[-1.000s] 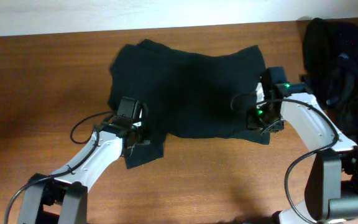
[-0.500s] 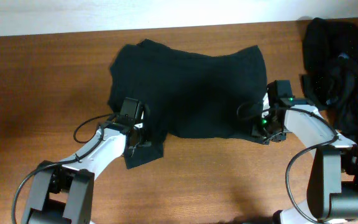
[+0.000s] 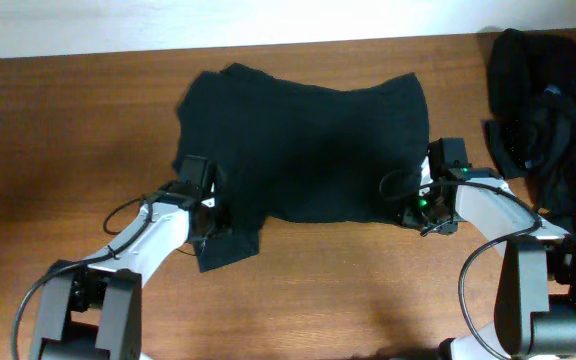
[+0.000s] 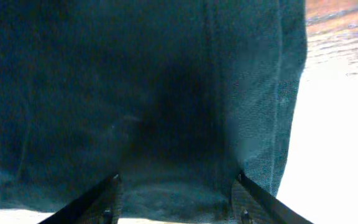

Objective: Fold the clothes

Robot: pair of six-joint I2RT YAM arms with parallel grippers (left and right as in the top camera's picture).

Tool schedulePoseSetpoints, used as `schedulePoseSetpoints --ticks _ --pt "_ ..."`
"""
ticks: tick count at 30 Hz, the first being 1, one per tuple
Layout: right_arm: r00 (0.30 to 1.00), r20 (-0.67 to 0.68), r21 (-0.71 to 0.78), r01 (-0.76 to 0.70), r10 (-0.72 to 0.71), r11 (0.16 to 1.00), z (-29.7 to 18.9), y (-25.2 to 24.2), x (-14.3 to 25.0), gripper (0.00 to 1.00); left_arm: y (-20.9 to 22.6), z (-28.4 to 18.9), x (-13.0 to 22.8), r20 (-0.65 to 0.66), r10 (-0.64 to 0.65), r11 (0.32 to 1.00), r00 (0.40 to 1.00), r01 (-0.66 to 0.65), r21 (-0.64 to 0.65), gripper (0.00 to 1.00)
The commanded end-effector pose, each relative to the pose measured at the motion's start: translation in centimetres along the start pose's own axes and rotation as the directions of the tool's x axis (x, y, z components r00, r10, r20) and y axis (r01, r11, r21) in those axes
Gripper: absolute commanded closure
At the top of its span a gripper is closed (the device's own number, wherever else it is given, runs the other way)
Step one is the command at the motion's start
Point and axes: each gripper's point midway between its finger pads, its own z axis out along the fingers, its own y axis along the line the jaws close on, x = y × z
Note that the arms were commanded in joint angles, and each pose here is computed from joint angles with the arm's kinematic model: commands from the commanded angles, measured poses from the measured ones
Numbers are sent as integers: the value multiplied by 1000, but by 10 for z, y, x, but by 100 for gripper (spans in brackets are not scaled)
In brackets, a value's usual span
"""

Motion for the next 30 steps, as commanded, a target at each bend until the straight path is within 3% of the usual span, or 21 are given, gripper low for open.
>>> schedulePoseSetpoints --ticks 1,10,17,30 --pt "1000 -23 71 -7 9 997 8 -15 9 35 16 5 18 -75 -44 998 996 41 -43 57" --pt "995 -53 151 -71 80 986 4 -46 18 31 31 18 52 -224 -63 992 973 36 -120 57" --pt "982 -70 110 -165 173 980 2 -62 21 30 41 16 77 -324 -80 986 943 28 -164 56" --pt "982 -69 111 -168 177 979 2 -63 21 6 33 11 113 -442 -75 991 894 18 -131 57"
